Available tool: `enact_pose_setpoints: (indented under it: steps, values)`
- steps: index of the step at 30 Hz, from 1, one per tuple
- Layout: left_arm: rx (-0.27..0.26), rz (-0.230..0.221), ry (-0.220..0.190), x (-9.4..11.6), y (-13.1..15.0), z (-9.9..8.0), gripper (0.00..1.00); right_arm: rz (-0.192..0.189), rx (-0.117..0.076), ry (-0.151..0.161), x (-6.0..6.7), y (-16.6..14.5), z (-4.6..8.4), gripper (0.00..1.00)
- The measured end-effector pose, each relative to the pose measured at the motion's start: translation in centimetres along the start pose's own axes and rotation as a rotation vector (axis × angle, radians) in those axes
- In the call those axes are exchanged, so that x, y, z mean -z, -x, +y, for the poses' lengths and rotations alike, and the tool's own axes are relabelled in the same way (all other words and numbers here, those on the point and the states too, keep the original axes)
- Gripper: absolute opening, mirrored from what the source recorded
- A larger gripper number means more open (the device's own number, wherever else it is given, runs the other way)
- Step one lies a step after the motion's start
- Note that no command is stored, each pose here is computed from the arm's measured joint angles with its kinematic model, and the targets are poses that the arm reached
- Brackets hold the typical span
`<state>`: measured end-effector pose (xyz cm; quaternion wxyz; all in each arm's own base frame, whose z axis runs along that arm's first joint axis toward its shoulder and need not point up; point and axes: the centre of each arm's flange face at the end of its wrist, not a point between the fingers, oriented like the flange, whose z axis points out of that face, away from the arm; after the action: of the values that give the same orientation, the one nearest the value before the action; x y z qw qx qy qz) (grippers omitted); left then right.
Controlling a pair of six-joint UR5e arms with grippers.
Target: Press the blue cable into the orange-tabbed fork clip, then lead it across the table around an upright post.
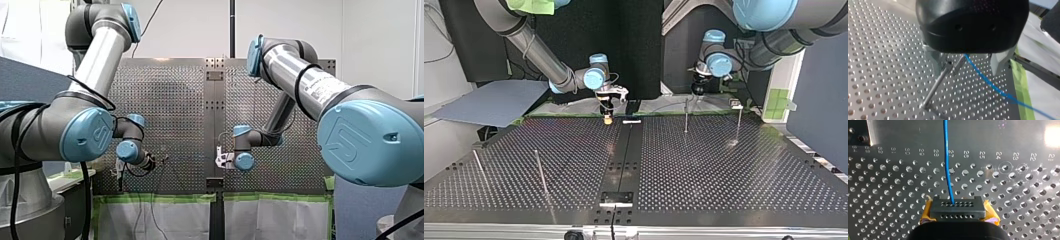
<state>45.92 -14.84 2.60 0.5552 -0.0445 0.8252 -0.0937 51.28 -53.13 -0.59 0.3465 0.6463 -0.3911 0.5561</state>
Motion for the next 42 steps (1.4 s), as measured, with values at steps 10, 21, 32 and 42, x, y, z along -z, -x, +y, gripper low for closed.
enact_pose_setpoints:
  steps: [10, 21, 32, 42]
  values:
    - [-0.019, -0.004, -0.058, 0.4, -0.5, -2.3, 0.97, -0.003, 0.000, 0.000, 0.0, 0.1, 0.0, 0.00]
    - [-0.025, -0.028, -0.053, 0.3, -0.4, -2.6, 0.97, -0.004, 0.000, 0.000, 0.0, 0.2, 0.0, 0.00]
    - [-0.025, -0.040, -0.036, 0.2, -0.3, -2.5, 0.97, -0.005, 0.000, -0.001, 0.0, 0.3, 0.0, 0.00]
    - [-0.026, -0.039, -0.032, 0.3, -0.3, -2.4, 0.97, -0.007, 0.000, -0.008, 0.0, 0.5, 0.0, 0.00]
